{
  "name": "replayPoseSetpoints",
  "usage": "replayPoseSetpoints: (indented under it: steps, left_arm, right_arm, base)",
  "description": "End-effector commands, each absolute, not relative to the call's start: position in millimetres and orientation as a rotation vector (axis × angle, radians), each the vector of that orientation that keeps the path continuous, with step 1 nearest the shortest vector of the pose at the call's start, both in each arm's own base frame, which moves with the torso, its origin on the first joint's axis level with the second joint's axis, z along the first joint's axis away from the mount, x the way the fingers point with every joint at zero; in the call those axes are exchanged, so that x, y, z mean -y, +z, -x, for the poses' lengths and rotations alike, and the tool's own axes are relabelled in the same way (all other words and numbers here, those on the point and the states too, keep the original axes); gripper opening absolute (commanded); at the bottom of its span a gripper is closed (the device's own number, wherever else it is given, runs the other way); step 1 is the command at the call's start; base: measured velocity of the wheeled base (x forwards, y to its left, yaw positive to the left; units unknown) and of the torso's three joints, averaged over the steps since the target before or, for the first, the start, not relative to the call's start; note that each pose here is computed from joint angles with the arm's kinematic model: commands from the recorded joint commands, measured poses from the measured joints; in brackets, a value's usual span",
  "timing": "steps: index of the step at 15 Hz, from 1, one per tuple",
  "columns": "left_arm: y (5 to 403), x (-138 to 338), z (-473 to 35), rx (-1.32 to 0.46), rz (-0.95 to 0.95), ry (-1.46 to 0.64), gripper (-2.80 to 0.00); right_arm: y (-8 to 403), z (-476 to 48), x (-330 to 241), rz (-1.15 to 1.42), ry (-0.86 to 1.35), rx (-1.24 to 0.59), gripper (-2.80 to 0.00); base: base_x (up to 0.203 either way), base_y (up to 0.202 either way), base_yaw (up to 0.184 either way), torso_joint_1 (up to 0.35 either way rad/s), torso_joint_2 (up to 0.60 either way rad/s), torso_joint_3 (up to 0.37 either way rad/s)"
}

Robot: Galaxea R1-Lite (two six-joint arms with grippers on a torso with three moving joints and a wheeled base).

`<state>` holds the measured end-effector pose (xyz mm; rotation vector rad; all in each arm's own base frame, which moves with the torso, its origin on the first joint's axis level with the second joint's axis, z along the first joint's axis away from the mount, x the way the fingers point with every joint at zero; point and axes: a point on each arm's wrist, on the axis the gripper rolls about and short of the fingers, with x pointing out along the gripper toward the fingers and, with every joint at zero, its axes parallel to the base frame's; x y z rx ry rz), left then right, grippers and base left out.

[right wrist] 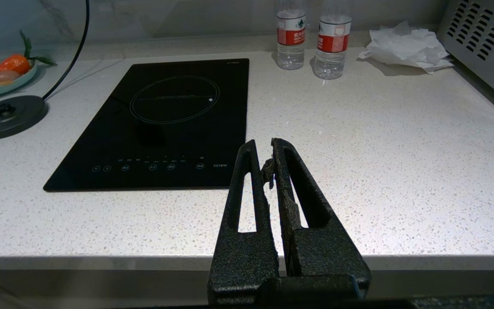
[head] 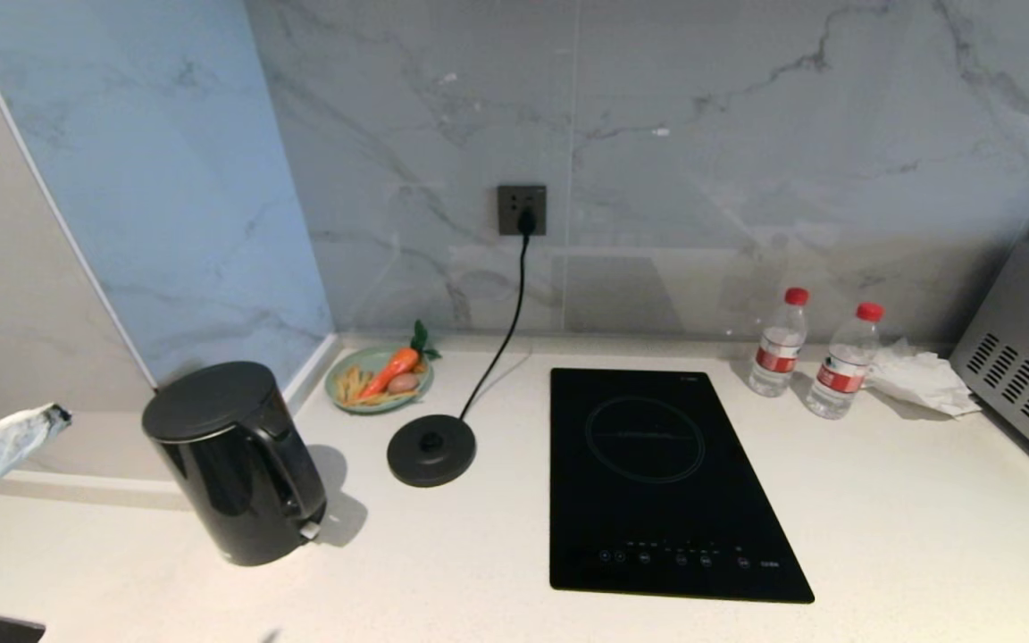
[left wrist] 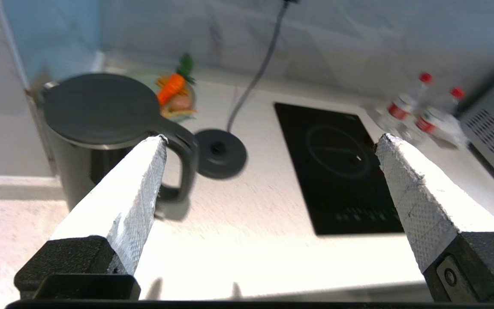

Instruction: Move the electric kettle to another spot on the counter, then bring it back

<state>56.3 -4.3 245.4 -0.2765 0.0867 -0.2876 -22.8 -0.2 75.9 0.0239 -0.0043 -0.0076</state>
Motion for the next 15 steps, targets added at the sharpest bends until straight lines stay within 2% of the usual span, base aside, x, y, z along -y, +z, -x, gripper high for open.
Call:
replayPoseSetpoints:
  steps: [1,10,13,15]
  left_arm:
    - [242,7,-24,-0.076,0.275,-0.318,0.00]
    - [204,10,53,-0.046,0.243,-0.377,0.00]
    - [173,9,83,0.023,0.118,-0.385,0.00]
    - [147,6,83,-0.040,0.039,-0.266,0.00]
  right_arm:
    - [76,23,0,-0.025,-0.008,0.006,-2.80]
    - [76,23,0,-0.025,-0.008,0.006,-2.80]
    - [76,23,0,-0.025,-0.008,0.006,-2.80]
    - [76,23,0,-0.025,-0.008,0.006,-2.80]
  base:
    - [0.000,0.000,0.000,0.000,0.00,0.000]
    - [0.000,0.000,0.000,0.000,0.00,0.000]
    - [0.000,0.000,0.000,0.000,0.00,0.000]
    - [0.000,0.000,0.000,0.000,0.00,0.000]
